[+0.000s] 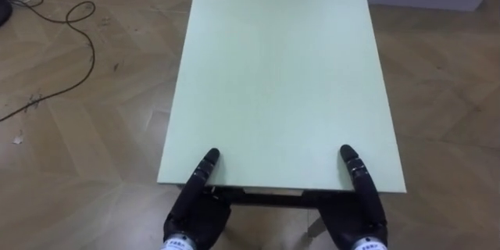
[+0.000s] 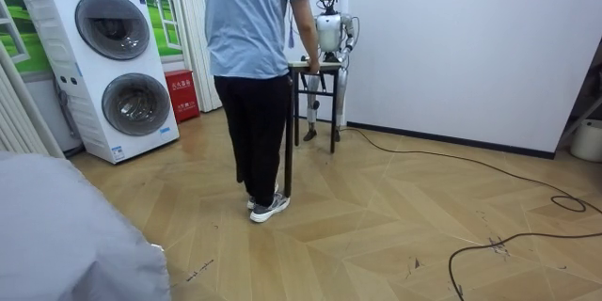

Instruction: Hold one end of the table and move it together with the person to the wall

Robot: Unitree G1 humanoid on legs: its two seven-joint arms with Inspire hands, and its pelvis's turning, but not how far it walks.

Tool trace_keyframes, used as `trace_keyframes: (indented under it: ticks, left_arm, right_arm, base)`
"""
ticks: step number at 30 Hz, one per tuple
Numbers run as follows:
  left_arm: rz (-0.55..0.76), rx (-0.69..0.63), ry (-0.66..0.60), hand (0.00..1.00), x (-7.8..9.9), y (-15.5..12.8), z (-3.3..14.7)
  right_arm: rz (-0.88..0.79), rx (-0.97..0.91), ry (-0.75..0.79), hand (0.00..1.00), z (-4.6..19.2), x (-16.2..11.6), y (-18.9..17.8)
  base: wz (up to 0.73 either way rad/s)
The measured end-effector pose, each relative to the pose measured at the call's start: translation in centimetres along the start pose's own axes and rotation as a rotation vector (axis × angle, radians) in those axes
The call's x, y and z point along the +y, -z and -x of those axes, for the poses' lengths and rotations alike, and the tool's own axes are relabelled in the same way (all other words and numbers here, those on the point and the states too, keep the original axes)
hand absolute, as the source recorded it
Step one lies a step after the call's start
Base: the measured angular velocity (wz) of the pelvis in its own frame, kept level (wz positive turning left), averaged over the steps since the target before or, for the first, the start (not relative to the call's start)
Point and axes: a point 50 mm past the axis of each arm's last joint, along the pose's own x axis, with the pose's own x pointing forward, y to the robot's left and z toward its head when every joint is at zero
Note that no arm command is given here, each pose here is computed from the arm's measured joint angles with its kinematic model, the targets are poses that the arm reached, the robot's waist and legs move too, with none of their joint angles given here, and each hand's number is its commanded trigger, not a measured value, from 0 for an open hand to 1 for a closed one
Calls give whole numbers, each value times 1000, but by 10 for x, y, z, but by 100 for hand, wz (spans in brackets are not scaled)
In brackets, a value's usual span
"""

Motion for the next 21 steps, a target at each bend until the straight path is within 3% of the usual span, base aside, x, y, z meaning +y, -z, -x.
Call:
trace_keyframes:
  ticks: [21]
  left_arm:
    - [-27,-35,6,100,-1,-5,8]
  right_arm:
    - [-24,12,3,100,2,0,9]
  base:
    - [3]
